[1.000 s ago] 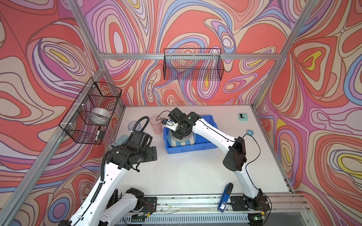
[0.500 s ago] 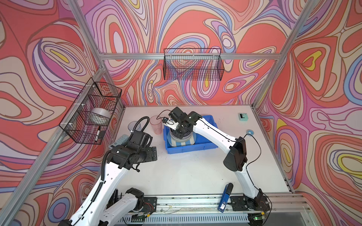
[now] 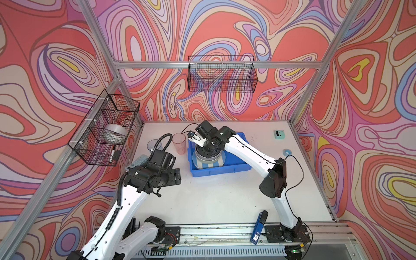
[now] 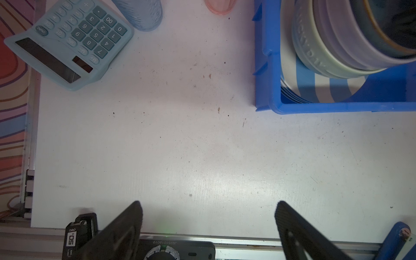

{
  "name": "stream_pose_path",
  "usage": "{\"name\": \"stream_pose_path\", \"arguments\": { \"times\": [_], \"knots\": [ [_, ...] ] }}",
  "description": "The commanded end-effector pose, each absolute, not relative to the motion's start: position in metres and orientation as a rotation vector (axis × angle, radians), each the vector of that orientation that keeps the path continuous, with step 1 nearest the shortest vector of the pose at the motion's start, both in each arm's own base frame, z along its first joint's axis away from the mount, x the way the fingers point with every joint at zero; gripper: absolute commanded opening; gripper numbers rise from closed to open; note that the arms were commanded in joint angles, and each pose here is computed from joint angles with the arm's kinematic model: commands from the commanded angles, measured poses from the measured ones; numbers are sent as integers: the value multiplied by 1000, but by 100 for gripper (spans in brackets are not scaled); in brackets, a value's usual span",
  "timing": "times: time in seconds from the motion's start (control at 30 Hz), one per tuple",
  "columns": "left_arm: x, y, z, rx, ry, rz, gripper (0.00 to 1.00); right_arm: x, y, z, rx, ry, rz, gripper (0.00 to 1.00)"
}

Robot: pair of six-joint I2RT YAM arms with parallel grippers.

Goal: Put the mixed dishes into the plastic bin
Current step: 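Lower the dark teal bowl onto the lavender bowl in the bin, then open the right gripper and withdraw while left reaches to the frosted blue cup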

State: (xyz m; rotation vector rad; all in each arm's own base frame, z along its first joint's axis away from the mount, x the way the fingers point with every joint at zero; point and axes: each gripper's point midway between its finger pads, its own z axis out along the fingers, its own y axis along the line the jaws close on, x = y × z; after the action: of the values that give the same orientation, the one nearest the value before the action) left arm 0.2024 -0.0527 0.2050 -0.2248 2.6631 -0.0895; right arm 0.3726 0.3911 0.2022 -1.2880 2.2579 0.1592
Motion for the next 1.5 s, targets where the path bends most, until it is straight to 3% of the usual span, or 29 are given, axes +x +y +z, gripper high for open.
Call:
{"name": "stream_pose_path", "arguments": {
  "times": [0.0,0.07,0.4,0.8,1.47],
  "knots": [
    [203,-52,209,-260,2664,-96,95,373,380,248,-1140,2238,241,41],
    [205,-53,209,-264,2662,-103,95,371,376,255,-1091,2245,268,42],
    [223,-50,219,-328,2652,-154,91,364,324,288,-711,2282,373,63],
    [278,-13,230,-548,2629,-173,81,326,250,267,-405,2350,389,67],
    [360,65,193,-925,2462,86,60,282,230,221,-348,2387,511,67]
  ]
}}
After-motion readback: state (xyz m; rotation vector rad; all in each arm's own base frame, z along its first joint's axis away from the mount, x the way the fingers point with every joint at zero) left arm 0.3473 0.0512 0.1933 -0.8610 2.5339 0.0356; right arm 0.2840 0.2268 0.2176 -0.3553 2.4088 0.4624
